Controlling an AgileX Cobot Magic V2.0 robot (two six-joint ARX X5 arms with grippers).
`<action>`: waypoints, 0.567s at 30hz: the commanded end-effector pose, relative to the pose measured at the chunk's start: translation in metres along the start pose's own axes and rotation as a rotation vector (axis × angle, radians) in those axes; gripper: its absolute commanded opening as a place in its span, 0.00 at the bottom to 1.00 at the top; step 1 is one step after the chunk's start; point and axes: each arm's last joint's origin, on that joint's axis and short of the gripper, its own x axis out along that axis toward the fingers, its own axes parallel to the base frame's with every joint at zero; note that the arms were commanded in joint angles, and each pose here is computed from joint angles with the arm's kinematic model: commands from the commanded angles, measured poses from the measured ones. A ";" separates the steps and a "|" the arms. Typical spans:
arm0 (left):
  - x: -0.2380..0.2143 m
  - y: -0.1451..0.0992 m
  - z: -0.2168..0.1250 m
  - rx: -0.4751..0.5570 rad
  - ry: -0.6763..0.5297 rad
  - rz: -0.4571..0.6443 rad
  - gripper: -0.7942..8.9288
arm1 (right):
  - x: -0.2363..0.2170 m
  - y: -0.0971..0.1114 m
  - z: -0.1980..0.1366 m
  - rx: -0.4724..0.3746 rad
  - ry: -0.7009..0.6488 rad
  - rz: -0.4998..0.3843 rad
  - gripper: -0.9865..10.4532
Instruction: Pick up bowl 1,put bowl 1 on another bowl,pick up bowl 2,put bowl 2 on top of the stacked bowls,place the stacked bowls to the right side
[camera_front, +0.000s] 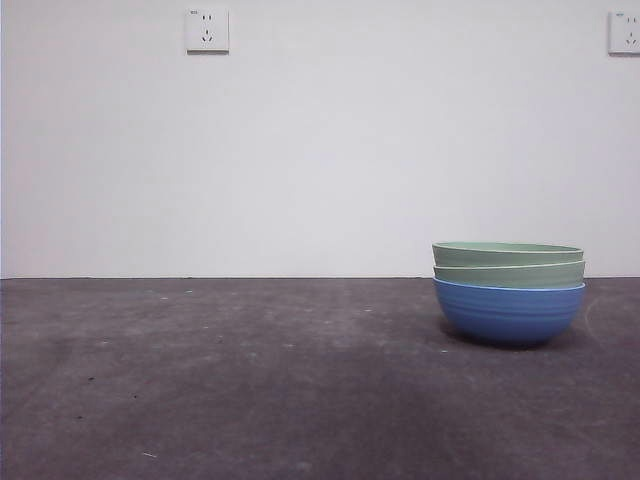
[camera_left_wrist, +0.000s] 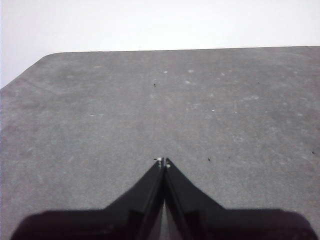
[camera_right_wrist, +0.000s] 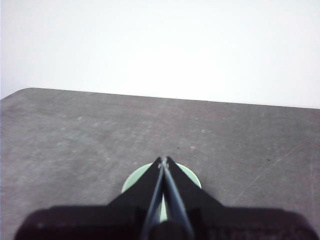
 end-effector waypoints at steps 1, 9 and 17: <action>0.001 0.001 -0.005 -0.011 0.011 0.008 0.08 | 0.007 -0.001 -0.041 -0.019 -0.055 -0.007 0.09; 0.001 0.001 -0.005 -0.011 0.011 0.008 0.08 | 0.010 0.000 -0.114 -0.024 -0.075 -0.018 0.09; 0.001 0.001 -0.005 -0.011 0.011 0.008 0.08 | 0.013 0.000 -0.147 0.021 -0.051 -0.015 0.09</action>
